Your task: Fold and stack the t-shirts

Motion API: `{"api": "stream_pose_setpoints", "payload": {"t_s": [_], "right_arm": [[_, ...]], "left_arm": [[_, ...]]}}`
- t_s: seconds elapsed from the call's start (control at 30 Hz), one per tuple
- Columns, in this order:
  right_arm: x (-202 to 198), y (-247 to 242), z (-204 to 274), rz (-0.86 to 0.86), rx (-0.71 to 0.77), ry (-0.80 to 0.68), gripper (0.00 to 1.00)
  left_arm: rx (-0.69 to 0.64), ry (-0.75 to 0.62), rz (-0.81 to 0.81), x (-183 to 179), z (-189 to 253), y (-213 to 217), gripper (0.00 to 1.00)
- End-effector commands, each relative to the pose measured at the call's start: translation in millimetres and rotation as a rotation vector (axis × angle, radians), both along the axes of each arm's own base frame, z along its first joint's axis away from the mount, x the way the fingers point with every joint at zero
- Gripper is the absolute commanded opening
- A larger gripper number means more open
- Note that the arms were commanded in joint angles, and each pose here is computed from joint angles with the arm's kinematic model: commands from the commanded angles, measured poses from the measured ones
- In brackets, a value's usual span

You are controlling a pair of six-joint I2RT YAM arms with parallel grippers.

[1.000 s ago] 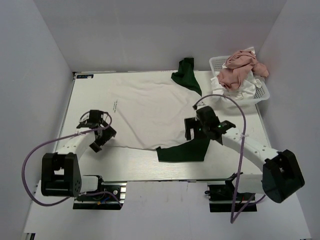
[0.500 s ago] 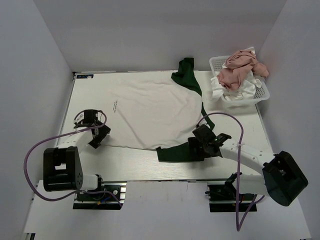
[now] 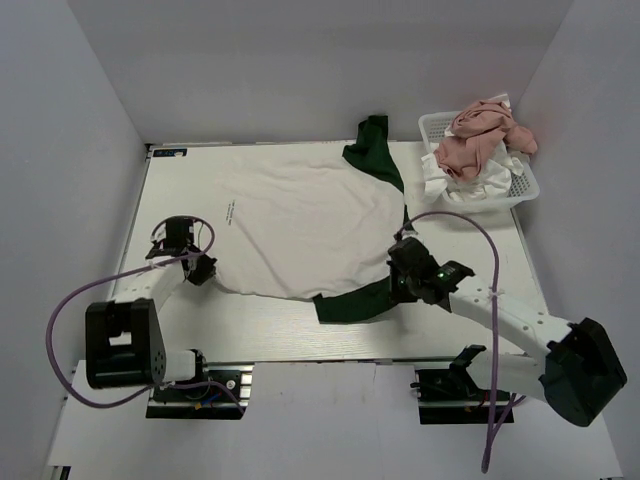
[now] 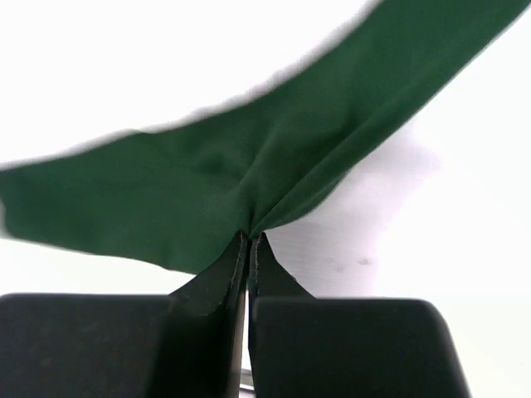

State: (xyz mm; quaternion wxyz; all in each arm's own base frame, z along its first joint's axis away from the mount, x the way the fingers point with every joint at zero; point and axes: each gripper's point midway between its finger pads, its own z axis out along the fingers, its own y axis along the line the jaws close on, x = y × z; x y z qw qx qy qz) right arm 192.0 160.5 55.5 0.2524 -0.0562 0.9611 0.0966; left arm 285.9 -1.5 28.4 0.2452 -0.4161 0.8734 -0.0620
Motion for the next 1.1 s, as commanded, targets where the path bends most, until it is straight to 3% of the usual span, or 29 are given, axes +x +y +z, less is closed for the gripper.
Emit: {"api": "stream_pose_setpoints", "payload": {"t_s": [0.0,0.13,0.33,0.37,0.4,0.47,0.5,0.57,0.6,0.63,0.67,0.7,0.77,0.8,0.83,0.9,1.07], "right_arm": [[27.3,19.0,67.2,0.005,0.098,-0.148,0.0],[47.7,19.6,94.9,-0.063,0.103,-0.201,0.0],[132.5,31.3,115.7,-0.15,0.063,-0.253,0.0],[143.7,34.7,100.4,-0.14,0.024,-0.219,0.0],[167.3,49.7,136.7,-0.133,0.078,-0.283,0.0],[186.9,51.2,106.6,-0.113,0.019,-0.185,0.0],[225.9,65.8,101.9,-0.089,0.0,-0.183,0.0],[237.0,69.7,87.2,-0.071,-0.022,-0.097,0.0],[252.6,76.0,59.2,-0.06,-0.062,-0.022,0.1],[260.4,81.8,73.6,-0.036,-0.061,-0.033,0.2],[266.5,85.8,76.6,-0.03,-0.056,-0.039,0.52],[268.1,90.2,67.7,0.0,-0.064,-0.035,0.71],[247.9,90.6,64.7,0.052,-0.055,-0.031,0.73],[262.6,102.0,75.2,0.061,0.013,-0.126,0.73],[232.7,90.2,66.9,0.081,0.028,-0.097,0.74],[231.4,99.8,75.2,0.109,0.132,-0.157,0.76],[217.1,80.1,66.0,0.071,0.119,-0.192,0.76]], "left_arm": [[0.038,-0.065,0.007,-4.8,26.3,6.0,0.0],[0.066,-0.186,0.024,8.6,52.5,11.5,0.0],[0.045,-0.104,0.01,37.7,39.5,11.9,0.0],[0.045,-0.09,0.009,40.6,36.1,12.1,0.0],[0.03,-0.07,0.001,44.7,28.5,9.6,0.0],[0.017,-0.08,0.001,52.5,26.0,10.3,0.0],[0.017,-0.08,0.001,54.6,23.5,10.4,0.0],[0.016,-0.071,0.001,62.0,21.2,11.0,0.0],[0.015,-0.058,0.001,61.3,17.2,11.0,0.0],[0.028,-0.061,-0.002,65.7,18.6,13.2,0.0],[0.032,-0.048,-0.001,69.0,16.6,17.0,0.0],[0.036,-0.035,-0.01,68.9,14.5,17.3,0.0],[0.041,-0.03,-0.019,72.4,13.3,18.0,0.0],[0.04,-0.021,-0.02,71.7,10.2,17.9,0.0],[0.034,-0.014,-0.035,73.3,7.5,16.2,0.0],[0.022,-0.009,-0.042,74.3,3.5,13.9,0.0],[0.004,0.016,-0.061,73.3,-7.3,10.2,0.0]]}}
